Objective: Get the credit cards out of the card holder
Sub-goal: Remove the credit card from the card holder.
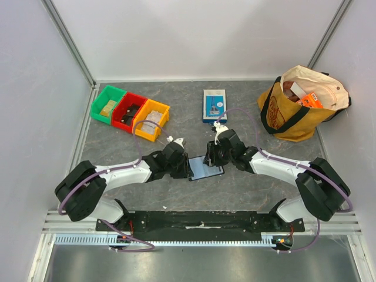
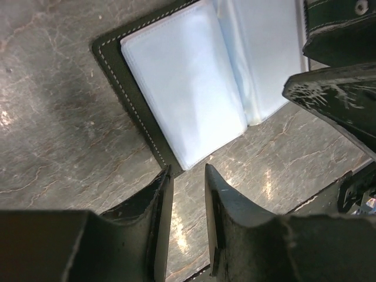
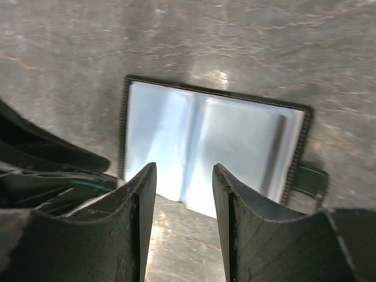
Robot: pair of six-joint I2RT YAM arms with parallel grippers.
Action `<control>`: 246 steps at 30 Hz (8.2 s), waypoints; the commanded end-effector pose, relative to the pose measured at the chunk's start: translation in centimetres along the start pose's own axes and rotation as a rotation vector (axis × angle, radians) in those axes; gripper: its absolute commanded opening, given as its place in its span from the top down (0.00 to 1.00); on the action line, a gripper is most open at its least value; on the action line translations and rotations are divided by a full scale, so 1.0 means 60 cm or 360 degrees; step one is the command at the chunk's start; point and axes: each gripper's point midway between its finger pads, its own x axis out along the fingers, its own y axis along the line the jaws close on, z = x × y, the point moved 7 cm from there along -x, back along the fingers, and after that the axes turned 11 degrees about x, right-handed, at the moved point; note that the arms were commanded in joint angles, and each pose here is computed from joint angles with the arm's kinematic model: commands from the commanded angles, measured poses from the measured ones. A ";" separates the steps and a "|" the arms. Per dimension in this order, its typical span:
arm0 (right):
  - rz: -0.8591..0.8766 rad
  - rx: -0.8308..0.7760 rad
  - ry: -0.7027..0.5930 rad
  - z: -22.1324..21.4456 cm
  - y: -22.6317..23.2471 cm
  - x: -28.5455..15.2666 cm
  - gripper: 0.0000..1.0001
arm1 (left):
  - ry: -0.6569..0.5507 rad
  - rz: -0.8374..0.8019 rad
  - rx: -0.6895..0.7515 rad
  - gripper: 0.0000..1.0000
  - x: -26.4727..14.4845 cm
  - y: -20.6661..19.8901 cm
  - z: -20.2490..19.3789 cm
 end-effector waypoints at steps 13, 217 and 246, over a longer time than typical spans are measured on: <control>-0.0328 -0.0055 -0.0023 -0.005 -0.047 -0.002 0.48 | -0.0071 0.0191 0.0141 0.66 0.034 -0.007 0.070; -0.0216 -0.0117 0.0042 -0.039 0.040 0.006 1.00 | -0.0041 0.0020 0.0056 0.65 0.024 -0.009 0.028; -0.0026 -0.0346 0.0076 0.016 0.034 -0.033 0.55 | -0.0492 -0.0224 -0.0107 0.62 -0.074 -0.044 0.101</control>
